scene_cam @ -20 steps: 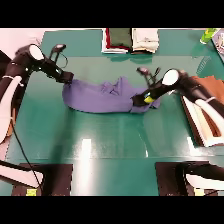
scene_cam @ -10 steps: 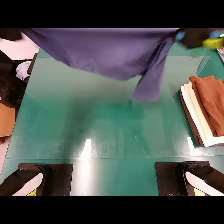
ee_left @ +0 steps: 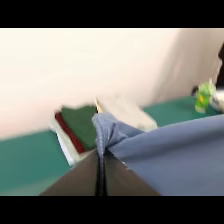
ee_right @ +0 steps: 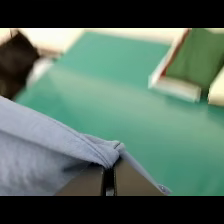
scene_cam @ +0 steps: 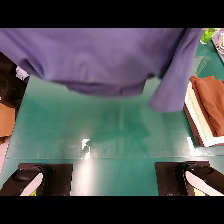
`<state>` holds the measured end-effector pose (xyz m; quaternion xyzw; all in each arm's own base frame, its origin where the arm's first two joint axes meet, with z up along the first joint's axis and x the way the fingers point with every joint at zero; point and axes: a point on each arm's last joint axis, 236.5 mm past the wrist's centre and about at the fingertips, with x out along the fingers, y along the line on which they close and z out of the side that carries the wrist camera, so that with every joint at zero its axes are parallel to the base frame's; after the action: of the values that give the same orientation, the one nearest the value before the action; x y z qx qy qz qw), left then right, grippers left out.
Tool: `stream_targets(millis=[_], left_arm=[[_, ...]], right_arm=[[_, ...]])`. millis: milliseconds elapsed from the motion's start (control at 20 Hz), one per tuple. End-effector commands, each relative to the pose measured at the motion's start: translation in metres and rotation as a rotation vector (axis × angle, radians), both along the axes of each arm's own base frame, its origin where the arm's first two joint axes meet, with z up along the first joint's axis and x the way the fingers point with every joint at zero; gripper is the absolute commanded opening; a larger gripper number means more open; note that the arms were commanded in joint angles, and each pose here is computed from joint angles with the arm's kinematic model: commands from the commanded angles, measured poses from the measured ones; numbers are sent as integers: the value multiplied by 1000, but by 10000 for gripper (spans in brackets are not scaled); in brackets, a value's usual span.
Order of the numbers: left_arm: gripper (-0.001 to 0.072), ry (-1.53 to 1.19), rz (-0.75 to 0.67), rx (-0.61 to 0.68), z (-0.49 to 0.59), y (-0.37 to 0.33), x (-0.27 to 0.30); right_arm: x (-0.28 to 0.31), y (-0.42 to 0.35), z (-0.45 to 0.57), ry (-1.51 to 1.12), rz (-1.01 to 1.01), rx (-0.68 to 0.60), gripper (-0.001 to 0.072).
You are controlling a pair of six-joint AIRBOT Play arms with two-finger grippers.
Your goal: Fold the shirts.
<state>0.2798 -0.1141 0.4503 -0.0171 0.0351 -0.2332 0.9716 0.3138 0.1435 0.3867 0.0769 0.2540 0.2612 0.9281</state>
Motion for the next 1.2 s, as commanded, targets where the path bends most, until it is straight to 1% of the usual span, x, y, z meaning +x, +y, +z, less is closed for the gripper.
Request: stream_targets(millis=[0, 150, 250, 400, 550, 600, 650, 700, 800, 850, 900, 1050, 1150], left_arm=[[26, 420, -110, 123, -116, -20, 31], [26, 775, -144, 165, -237, -24, 62], [26, 955, -113, 187, -319, -16, 75], [26, 1069, -16, 273, -402, 11, 90], [27, 1078, 44, 363, -427, 32, 100], [27, 1076, 49, 372, -427, 34, 100], [27, 1075, 51, 376, -427, 35, 100], [27, 1075, 51, 376, -426, 35, 100], [27, 1075, 51, 376, -426, 35, 100], [27, 1075, 51, 375, -427, 35, 100], [27, 1073, 51, 374, -426, 35, 100], [27, 1073, 49, 370, -426, 34, 101], [27, 1070, 49, 366, -426, 34, 101]], right_arm=[[-3, 22, -98, 333, 85, -69, 17], [-9, 52, -220, 605, 150, -153, 17], [-17, 67, -293, 724, 163, -188, 18], [-12, 71, -364, 818, 122, -198, 18], [-5, 72, -383, 827, 123, -212, 27], [-5, 71, -381, 818, 135, -219, 165], [-5, 67, -377, 812, 129, -215, 384], [-4, 61, -370, 799, 116, -211, 464], [-3, 35, -354, 747, 67, -226, 464], [-8, 19, -351, 741, 37, -239, 514], [-19, 2, -354, 765, 11, -256, 607], [-49, -27, -383, 863, -48, -248, 614], [-59, -34, -406, 907, -81, -230, 613]])
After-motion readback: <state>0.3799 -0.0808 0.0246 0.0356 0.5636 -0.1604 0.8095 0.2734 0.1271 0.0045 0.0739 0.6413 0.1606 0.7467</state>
